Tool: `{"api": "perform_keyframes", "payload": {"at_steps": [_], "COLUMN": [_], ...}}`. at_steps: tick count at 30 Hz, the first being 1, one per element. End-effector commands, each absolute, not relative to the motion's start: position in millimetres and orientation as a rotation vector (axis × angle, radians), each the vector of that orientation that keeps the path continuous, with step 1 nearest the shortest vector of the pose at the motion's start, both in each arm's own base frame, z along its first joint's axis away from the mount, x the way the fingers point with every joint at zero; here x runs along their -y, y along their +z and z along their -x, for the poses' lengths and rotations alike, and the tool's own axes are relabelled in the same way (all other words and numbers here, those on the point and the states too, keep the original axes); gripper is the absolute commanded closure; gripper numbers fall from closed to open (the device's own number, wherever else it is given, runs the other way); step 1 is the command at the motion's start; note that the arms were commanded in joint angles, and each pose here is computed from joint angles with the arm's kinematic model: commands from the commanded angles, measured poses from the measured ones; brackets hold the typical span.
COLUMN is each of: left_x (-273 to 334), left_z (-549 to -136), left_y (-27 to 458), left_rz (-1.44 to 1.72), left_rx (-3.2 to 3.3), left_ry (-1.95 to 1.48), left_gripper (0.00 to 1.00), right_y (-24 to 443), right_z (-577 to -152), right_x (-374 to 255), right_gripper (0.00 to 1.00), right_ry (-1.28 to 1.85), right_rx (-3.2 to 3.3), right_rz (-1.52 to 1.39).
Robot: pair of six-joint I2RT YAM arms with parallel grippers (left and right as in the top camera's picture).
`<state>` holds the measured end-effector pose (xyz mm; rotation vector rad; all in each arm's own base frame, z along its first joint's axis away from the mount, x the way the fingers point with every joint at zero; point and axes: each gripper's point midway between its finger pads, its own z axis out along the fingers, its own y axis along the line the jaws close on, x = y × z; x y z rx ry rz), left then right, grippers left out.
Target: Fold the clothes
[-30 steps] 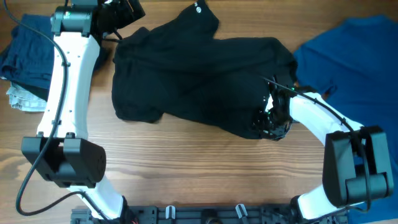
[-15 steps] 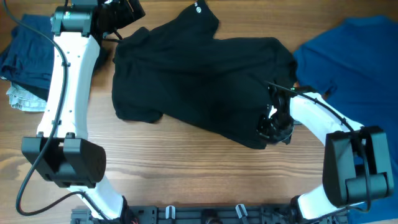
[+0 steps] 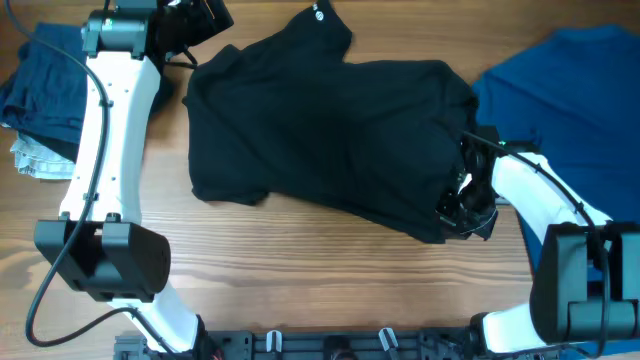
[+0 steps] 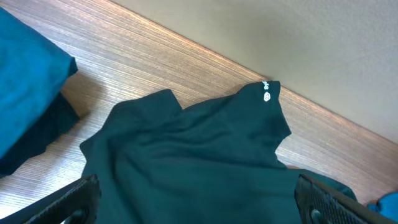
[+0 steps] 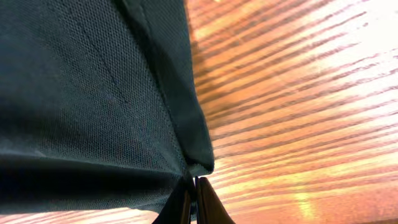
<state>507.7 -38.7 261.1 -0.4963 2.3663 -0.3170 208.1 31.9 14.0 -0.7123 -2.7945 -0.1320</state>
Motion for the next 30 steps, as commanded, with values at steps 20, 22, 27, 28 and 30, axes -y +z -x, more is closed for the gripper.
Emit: {"api": "perform_keyframes", "payload": {"at_steps": [20, 22, 27, 28, 30], "left_x": [30, 21, -2, -1, 0], "left_z": [-493, -486, -415, -405, -384], "left_y": [250, 246, 195, 184, 160], "left_rz": [0.53, 0.538, 0.851, 0.867, 0.946], "left_rx": [-2.441, -2.47, -2.749, -2.796, -2.881], "left_ry": [-0.316, -0.293, -0.218, -0.203, -0.171], "left_gripper": [0.0, 0.0, 0.34, 0.32, 0.3], "right_y": [13, 13, 13, 13, 13], "right_z": [-213, -213, -215, -215, -215], "right_x": [-34, -34, -34, -34, -34], "right_gripper": [0.34, 0.35, 0.35, 0.35, 0.35], "right_ry": [-0.25, -0.25, -0.253, -0.253, -0.253], "right_rx": [2.842, 2.846, 2.853, 2.853, 2.853], "right_rz": [0.618, 0.606, 0.608, 0.607, 0.607]}}
